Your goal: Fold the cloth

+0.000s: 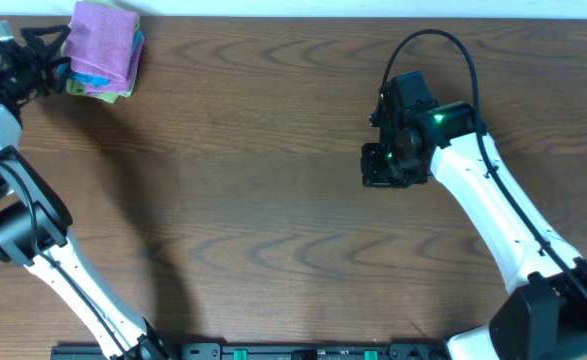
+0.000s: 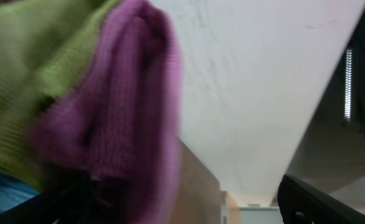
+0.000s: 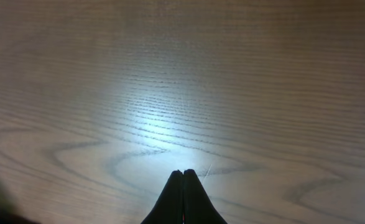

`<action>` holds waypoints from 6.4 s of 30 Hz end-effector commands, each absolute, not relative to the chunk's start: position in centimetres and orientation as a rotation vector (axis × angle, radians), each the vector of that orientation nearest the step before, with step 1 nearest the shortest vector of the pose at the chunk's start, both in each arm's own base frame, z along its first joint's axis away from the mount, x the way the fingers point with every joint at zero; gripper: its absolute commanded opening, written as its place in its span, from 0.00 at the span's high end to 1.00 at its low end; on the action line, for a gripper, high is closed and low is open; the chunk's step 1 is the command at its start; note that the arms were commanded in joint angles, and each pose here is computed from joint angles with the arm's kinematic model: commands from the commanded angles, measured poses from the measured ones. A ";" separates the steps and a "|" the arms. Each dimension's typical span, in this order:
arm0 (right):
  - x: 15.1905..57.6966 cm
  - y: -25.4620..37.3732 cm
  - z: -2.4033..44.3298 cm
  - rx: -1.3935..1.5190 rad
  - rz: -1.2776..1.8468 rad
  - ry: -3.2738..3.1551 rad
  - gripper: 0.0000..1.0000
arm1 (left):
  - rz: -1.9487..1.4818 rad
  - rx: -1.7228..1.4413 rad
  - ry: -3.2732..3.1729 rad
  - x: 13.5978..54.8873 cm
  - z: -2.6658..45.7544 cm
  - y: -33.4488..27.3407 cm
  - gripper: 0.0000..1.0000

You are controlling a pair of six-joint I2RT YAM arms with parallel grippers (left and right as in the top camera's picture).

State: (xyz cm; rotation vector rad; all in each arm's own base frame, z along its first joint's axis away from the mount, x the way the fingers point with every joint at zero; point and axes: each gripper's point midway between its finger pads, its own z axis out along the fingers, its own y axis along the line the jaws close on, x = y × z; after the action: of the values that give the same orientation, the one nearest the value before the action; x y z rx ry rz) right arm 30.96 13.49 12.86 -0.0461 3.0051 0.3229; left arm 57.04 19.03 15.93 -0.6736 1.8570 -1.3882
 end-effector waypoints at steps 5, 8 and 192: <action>30.6 14.2 13.6 -0.045 0.372 3.005 0.99 | -1.257 -0.677 1.849 53.0 22.3 22.4 0.04; 30.4 14.5 13.6 -0.060 0.397 3.012 0.99 | -1.155 -0.732 1.880 50.8 22.7 24.1 0.04; 18.3 0.7 6.9 0.028 0.038 2.214 0.01 | -0.278 -0.221 1.973 21.7 10.7 -1.3 0.05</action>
State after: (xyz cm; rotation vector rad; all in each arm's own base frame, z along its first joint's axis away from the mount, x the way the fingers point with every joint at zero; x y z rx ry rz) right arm 18.35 0.85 7.25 0.0314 2.2114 0.0518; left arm 21.71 -1.23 11.57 -0.2156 1.9571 -0.2761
